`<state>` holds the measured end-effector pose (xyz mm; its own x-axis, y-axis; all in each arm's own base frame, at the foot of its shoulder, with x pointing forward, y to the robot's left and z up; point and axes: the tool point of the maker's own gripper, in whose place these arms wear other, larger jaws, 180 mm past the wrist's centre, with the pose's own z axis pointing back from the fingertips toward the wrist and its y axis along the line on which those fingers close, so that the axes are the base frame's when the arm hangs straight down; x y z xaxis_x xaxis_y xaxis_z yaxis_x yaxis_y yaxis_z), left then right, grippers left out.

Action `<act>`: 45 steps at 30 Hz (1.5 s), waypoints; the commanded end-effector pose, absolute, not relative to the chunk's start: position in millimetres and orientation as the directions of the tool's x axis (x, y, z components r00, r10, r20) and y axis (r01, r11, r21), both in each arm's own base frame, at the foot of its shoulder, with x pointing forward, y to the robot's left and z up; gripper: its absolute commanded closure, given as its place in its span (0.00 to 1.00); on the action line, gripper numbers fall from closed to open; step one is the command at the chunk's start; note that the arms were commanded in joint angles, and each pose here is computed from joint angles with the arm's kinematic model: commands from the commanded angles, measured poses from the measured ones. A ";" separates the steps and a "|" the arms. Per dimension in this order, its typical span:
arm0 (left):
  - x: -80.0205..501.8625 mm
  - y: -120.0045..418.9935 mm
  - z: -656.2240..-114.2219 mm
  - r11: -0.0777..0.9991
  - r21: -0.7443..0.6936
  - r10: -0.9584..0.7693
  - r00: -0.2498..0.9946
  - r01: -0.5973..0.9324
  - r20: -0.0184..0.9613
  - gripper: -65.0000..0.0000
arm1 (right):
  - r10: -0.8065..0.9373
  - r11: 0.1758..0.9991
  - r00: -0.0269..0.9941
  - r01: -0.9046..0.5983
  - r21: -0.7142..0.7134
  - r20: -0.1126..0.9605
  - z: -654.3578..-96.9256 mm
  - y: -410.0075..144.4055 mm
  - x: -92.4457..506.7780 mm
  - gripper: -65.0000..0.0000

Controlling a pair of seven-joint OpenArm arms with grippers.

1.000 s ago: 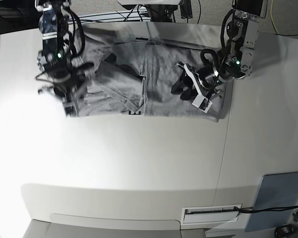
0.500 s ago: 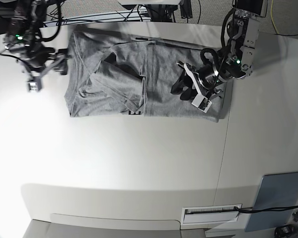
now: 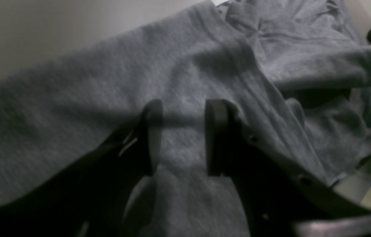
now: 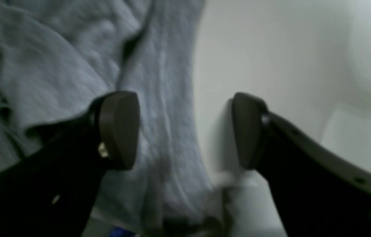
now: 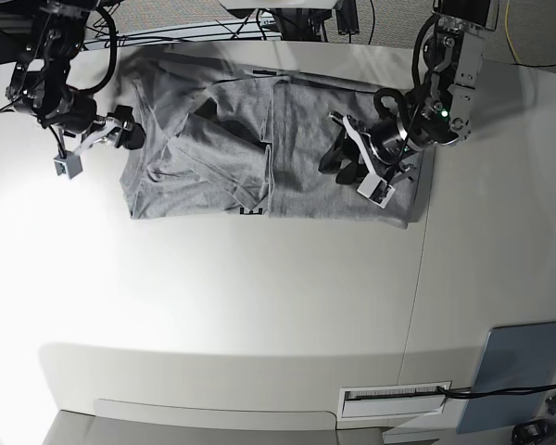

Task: Fold the T-shirt properly
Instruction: 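Grasp the strip end with the right gripper and fold it toward the left gripper, then lift the folded bundle with both grippers and flip it over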

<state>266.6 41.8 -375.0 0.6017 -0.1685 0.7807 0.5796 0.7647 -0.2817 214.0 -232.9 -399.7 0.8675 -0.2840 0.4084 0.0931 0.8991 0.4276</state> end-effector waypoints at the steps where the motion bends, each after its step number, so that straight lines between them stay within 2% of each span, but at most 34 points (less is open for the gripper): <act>1: 273.1 40.6 -362.6 0.759 -0.277 -0.149 0.571 0.590 0.808 0.68 | -0.270 0.899 0.868 0.073 0.431 0.416 -395.8 -231.3 217.3 0.34; 10: 273.3 41.0 -362.7 0.760 -0.276 -0.149 0.572 0.588 0.807 0.68 | -0.154 0.890 0.912 -0.039 0.455 0.381 -410.7 -182.0 214.6 0.34; 20: 273.2 41.1 -363.0 0.761 -0.276 -0.150 0.572 0.588 0.806 0.68 | -0.202 0.853 0.906 -0.024 0.521 0.372 -416.2 -147.8 215.7 0.36; 21: 273.0 41.2 -363.3 0.761 -0.276 -0.151 0.573 0.588 0.805 0.68 | -0.203 0.853 0.905 -0.024 0.521 0.374 -416.1 -147.9 216.1 0.41; 29: 271.6 41.7 -365.4 0.761 -0.276 -0.161 0.582 0.588 0.797 0.68 | -0.205 0.897 0.868 -0.018 0.442 0.452 -417.3 -164.4 228.9 0.99; 34: 271.3 41.7 -365.6 0.761 -0.276 -0.162 0.583 0.588 0.797 0.68 | -0.215 0.927 0.840 0.015 0.375 0.498 -411.8 -193.6 236.1 1.00; 40: 271.2 41.7 -365.7 0.760 -0.276 -0.162 0.583 0.588 0.796 0.68 | -0.191 0.962 0.794 0.036 0.269 0.577 -377.0 -241.9 243.8 1.00; 45: 271.2 41.8 -365.9 0.761 -0.275 -0.162 0.583 0.588 0.796 0.68 | -0.121 0.966 0.748 -0.064 0.252 0.653 -340.4 -215.5 255.0 1.00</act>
<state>264.3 43.1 -378.5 0.6159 -0.1826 0.7664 0.5770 0.7669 -0.2810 248.5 -215.4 -350.8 0.7741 -0.1240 0.6208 -0.0479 0.9663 0.2528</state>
